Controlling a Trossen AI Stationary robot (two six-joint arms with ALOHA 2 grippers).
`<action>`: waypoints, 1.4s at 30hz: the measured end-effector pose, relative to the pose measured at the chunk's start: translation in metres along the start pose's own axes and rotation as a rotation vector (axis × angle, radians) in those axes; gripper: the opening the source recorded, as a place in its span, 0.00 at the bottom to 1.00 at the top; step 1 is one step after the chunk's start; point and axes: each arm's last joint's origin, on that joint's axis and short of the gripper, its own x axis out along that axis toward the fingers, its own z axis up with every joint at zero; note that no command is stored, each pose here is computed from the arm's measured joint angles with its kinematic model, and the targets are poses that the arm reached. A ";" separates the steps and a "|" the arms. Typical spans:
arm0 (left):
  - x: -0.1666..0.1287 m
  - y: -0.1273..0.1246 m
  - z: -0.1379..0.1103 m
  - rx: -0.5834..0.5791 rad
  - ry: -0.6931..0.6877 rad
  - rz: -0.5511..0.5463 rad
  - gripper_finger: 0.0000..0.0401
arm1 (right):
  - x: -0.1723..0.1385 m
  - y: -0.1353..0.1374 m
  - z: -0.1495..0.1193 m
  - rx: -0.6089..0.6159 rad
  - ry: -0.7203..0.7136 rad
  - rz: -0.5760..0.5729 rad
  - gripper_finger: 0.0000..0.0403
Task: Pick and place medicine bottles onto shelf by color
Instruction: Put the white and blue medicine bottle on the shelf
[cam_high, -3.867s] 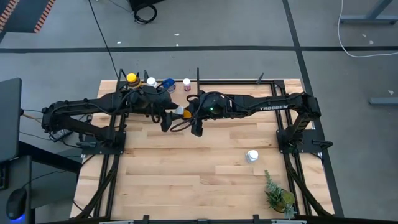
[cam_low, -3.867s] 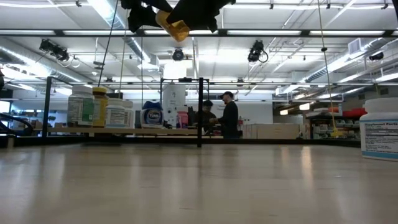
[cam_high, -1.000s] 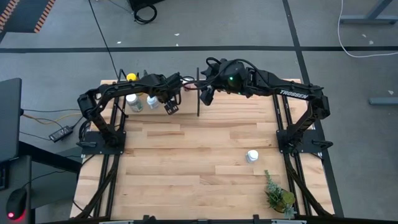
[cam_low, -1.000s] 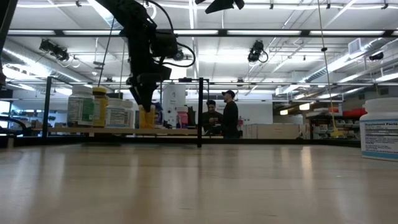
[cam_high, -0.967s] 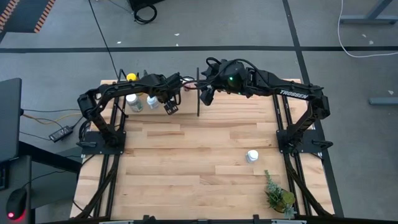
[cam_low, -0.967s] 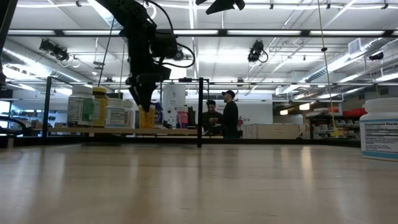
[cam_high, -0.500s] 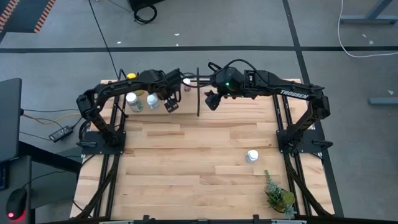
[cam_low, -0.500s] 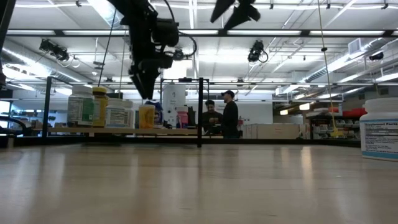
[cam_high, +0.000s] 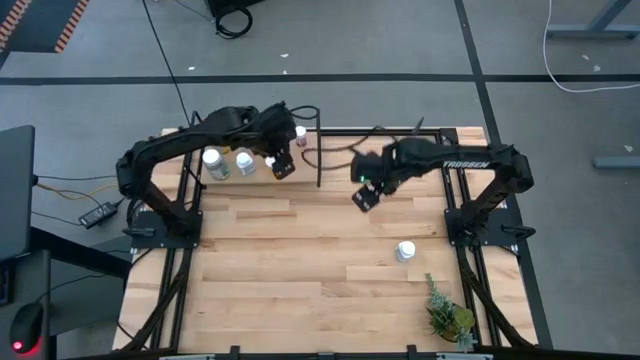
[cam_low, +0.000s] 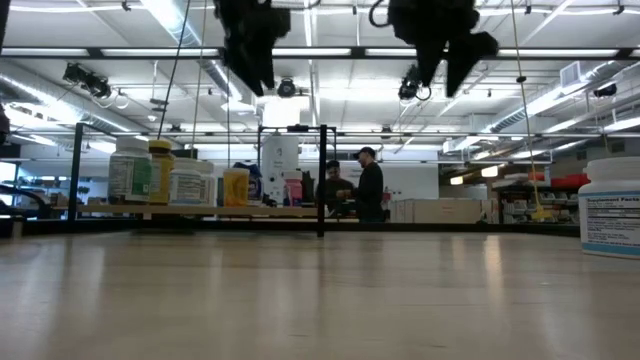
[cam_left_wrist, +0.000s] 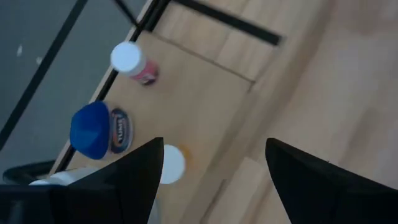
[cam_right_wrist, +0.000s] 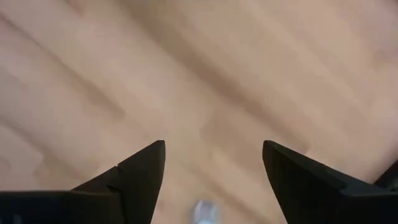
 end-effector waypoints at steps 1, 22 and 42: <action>-0.006 -0.003 -0.002 0.005 -0.015 -0.008 0.72 | 0.006 0.003 -0.006 0.018 0.037 0.003 0.68; -0.101 -0.055 -0.046 0.066 -0.208 -0.190 0.72 | 0.083 0.026 -0.122 0.217 0.352 -0.175 0.70; -0.104 -0.063 -0.051 0.064 -0.193 -0.190 0.72 | 0.118 0.019 -0.142 0.229 0.438 -0.149 0.68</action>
